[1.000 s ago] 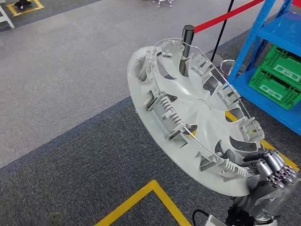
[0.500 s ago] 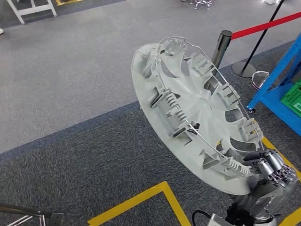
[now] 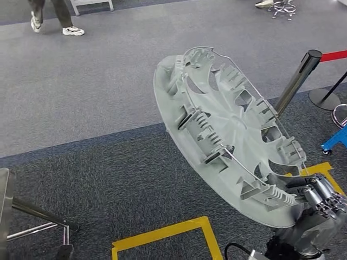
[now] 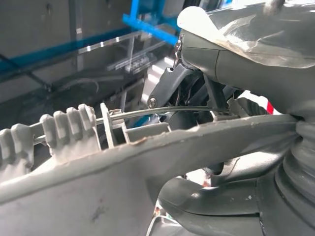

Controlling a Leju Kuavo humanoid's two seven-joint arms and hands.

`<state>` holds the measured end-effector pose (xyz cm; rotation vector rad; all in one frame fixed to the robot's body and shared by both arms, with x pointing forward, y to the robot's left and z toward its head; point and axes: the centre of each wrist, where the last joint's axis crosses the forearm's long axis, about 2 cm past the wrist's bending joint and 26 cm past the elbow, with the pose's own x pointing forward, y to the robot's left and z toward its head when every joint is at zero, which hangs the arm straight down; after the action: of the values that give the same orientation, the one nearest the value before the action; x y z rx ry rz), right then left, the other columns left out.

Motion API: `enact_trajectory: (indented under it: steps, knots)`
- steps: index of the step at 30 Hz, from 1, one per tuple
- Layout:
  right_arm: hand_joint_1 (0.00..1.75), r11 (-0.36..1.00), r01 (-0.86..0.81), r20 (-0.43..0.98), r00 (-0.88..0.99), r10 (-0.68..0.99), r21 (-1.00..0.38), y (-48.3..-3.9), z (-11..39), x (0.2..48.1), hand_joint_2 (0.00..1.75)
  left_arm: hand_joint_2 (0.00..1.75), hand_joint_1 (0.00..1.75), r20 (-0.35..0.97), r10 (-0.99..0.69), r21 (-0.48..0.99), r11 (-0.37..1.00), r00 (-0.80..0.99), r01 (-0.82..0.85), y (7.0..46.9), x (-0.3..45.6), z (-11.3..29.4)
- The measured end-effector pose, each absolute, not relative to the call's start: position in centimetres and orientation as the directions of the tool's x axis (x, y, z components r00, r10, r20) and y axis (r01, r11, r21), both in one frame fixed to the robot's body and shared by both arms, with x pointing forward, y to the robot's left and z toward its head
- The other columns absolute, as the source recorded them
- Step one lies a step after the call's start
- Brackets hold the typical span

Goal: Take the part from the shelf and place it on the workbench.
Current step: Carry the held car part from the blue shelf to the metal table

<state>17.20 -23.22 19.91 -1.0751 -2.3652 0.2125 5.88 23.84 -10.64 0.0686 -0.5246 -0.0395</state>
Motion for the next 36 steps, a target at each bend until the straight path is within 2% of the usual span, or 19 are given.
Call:
enact_trajectory:
  steps: [36]
  knots:
    - [1.75, 0.694, 0.648, 0.380, -0.584, 0.717, -0.314, -23.8, 20.4, 18.3, 1.75, 1.75, 0.00, 0.532, -0.046, 0.097, 0.995, 0.845, -0.007, 24.6, 6.2, -10.7]
